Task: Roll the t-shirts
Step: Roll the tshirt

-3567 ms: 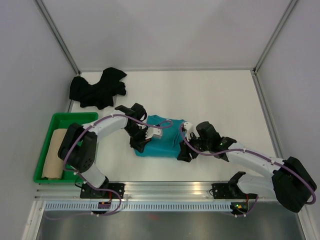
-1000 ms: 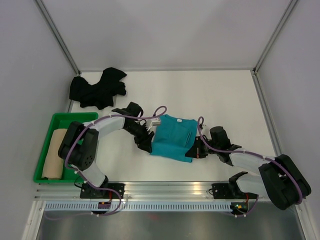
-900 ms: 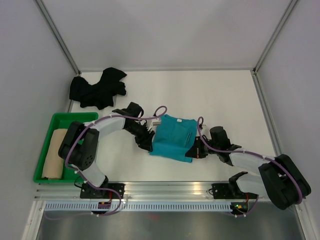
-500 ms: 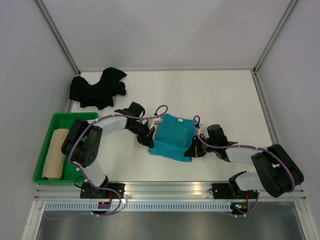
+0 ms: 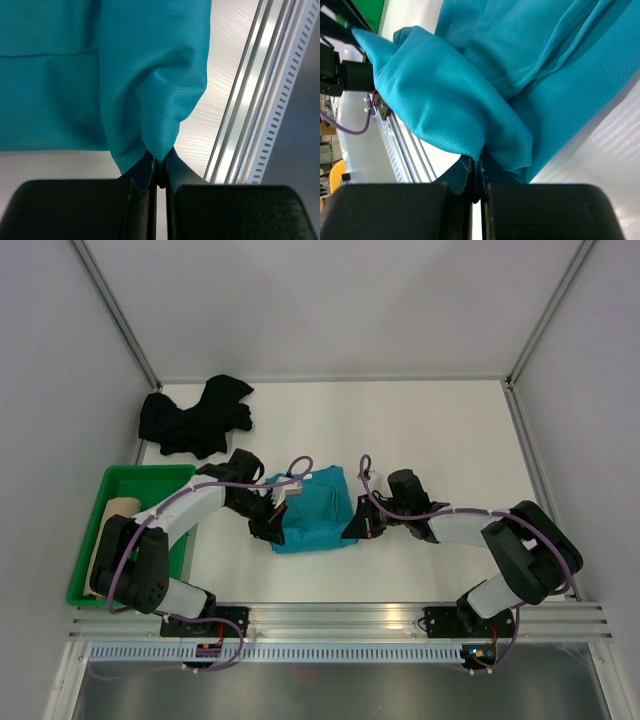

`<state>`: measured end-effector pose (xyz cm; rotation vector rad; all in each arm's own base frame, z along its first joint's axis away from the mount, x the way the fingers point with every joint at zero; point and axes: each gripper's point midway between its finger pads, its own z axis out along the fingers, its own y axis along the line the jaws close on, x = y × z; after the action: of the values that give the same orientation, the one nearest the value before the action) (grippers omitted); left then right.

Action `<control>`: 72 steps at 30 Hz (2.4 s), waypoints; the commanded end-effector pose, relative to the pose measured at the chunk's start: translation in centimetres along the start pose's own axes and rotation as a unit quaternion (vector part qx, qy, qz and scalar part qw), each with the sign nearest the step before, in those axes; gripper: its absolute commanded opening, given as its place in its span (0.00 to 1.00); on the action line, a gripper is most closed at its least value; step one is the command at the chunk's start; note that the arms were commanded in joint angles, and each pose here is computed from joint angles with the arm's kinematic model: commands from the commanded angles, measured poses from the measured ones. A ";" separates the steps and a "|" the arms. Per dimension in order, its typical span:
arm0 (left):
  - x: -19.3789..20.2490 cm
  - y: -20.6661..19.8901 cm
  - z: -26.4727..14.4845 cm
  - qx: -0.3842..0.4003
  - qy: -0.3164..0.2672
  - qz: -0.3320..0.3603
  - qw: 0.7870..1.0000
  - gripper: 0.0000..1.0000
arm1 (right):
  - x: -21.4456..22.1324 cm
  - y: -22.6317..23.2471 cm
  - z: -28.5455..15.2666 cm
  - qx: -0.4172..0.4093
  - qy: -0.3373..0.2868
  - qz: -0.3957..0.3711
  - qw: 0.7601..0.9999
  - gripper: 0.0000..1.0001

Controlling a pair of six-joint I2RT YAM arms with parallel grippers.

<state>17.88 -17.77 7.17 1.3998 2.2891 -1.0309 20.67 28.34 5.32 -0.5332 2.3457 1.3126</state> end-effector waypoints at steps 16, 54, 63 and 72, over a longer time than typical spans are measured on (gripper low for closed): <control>0.1 5.8 1.2 -0.032 0.014 -0.117 0.993 0.02 | 2.4 -2.7 -1.4 0.017 0.048 0.006 0.999 0.22; 0.0 7.0 1.0 -0.049 0.009 -0.120 0.991 0.05 | -4.9 3.9 3.0 -0.008 -0.102 -0.172 0.980 0.00; 0.8 7.8 0.5 -0.077 0.031 -0.092 0.992 0.08 | -4.9 -0.5 2.5 0.012 -0.139 -0.070 0.988 0.00; 1.3 7.9 0.5 -0.081 0.038 -0.093 0.992 0.15 | -3.1 -2.9 3.1 0.012 -0.138 -0.018 0.990 0.00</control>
<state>22.15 -15.67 2.08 1.1625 2.5960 -0.9382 24.71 29.23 1.76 -0.3828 2.2050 1.1816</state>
